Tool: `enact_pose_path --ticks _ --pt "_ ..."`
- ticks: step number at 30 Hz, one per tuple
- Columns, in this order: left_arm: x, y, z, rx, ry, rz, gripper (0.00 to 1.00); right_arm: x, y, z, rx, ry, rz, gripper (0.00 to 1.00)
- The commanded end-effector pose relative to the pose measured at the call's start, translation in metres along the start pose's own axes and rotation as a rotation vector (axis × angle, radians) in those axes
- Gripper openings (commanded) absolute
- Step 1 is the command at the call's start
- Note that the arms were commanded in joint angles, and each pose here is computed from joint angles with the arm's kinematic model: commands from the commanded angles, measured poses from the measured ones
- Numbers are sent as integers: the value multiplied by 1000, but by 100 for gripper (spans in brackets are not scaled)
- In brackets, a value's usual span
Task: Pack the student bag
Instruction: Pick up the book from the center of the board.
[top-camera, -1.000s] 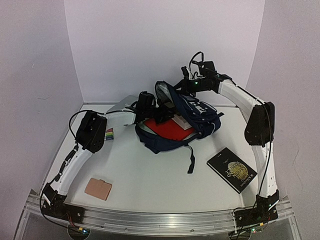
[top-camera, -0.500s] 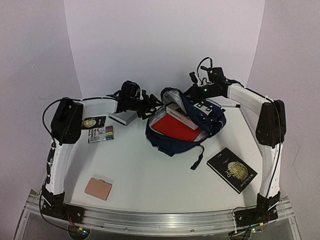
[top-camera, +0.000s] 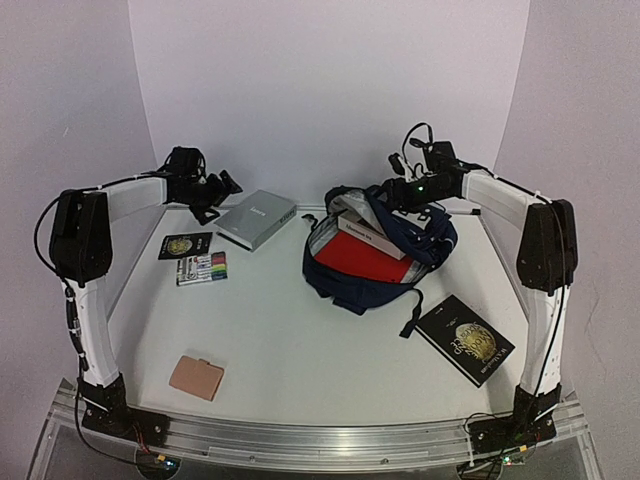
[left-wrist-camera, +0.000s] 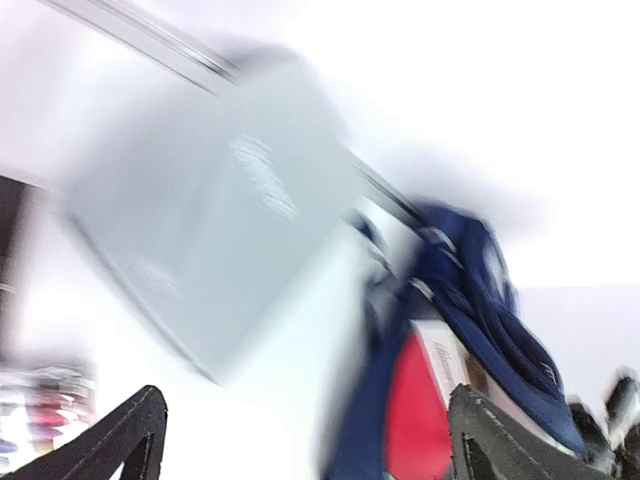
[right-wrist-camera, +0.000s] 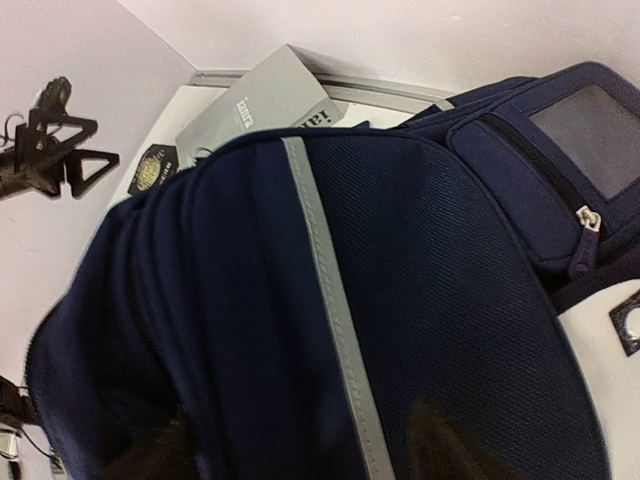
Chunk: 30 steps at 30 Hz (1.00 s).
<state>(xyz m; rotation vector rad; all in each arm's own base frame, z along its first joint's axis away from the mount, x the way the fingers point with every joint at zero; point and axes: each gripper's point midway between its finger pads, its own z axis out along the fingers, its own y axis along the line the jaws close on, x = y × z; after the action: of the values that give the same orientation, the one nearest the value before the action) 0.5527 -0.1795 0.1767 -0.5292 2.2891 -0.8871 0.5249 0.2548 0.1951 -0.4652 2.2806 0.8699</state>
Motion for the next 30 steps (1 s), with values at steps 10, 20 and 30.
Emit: enact_pose_path --ticks 10,20,30 --pt "-71 82 32 -29 -22 -32 90 -19 -16 -17 69 -44 -10 84" --pt "-66 87 78 103 37 -103 62 -27 -9 -21 51 -47 -32 84" --pt "-71 82 76 132 1 -133 9 -24 4 -20 -6 -32 -44 87"
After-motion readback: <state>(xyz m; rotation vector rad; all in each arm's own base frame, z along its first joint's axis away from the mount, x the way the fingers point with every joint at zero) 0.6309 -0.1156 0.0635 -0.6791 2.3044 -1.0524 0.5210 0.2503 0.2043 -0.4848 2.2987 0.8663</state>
